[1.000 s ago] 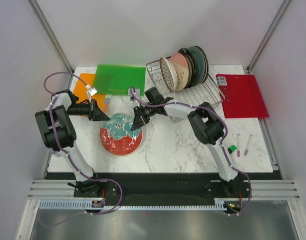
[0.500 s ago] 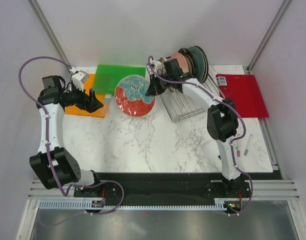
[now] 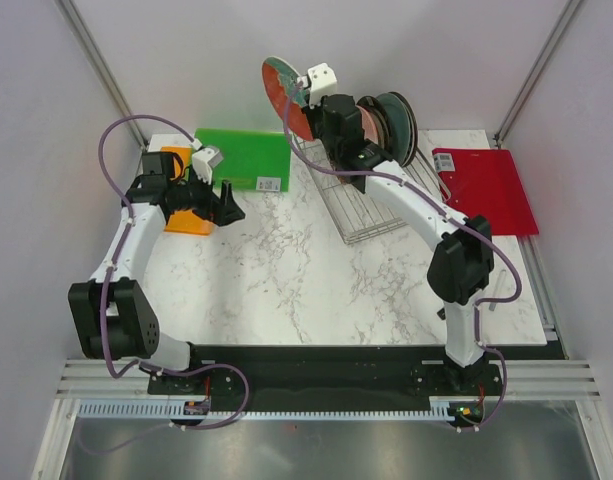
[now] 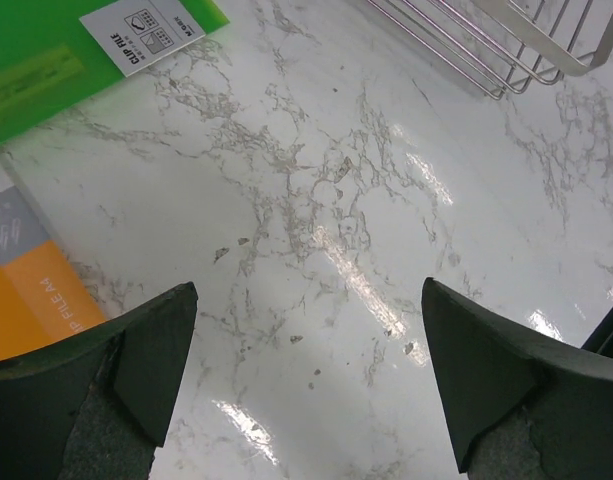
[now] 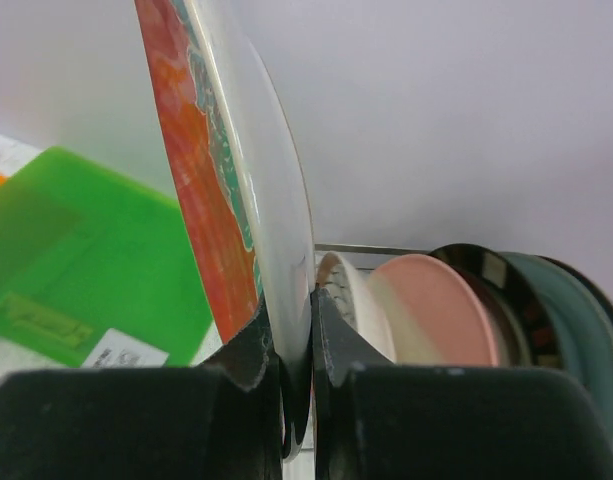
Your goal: Load the plates into the dish rack
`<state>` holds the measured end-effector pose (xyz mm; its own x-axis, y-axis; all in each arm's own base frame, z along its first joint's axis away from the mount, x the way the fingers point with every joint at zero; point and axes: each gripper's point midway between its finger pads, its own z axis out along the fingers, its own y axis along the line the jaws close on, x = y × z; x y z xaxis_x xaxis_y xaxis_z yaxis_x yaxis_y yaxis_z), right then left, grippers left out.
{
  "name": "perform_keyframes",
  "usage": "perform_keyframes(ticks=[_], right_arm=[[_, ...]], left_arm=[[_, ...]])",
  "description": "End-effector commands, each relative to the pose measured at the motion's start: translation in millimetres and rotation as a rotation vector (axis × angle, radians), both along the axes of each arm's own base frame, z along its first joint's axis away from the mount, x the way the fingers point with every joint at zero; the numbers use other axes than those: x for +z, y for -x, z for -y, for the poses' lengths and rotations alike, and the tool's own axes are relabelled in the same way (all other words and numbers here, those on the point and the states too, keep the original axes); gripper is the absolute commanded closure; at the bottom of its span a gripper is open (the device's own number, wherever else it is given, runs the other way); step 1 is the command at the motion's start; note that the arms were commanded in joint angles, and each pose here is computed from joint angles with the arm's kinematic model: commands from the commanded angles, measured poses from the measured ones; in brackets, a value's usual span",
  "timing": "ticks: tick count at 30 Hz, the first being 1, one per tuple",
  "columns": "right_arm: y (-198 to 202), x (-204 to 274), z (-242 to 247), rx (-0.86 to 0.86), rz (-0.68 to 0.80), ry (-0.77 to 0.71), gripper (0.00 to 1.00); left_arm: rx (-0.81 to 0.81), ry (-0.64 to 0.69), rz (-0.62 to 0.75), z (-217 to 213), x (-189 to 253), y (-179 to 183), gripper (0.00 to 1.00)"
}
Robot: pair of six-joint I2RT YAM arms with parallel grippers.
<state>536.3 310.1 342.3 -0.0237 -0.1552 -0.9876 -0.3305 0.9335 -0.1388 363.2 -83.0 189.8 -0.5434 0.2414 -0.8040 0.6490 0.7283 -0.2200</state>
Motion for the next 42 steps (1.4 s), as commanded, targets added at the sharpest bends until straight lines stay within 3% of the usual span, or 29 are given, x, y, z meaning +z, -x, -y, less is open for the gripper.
perform_keyframes(ticks=[1,18,42], right_arm=[[9,103,45,-0.287,0.335,-0.056,1.0],[2,44,61,-0.363,0.186,0.154,1.0],[-11,-24,57,-0.396,0.016,0.158,1.0]], left_arm=[[0.112,0.074,0.043,1,15,-25,0.0],[0.068,0.132,-0.014,12,-2,-26,0.0],[0.071,0.14,-0.042,13,-16,-11,0.0]])
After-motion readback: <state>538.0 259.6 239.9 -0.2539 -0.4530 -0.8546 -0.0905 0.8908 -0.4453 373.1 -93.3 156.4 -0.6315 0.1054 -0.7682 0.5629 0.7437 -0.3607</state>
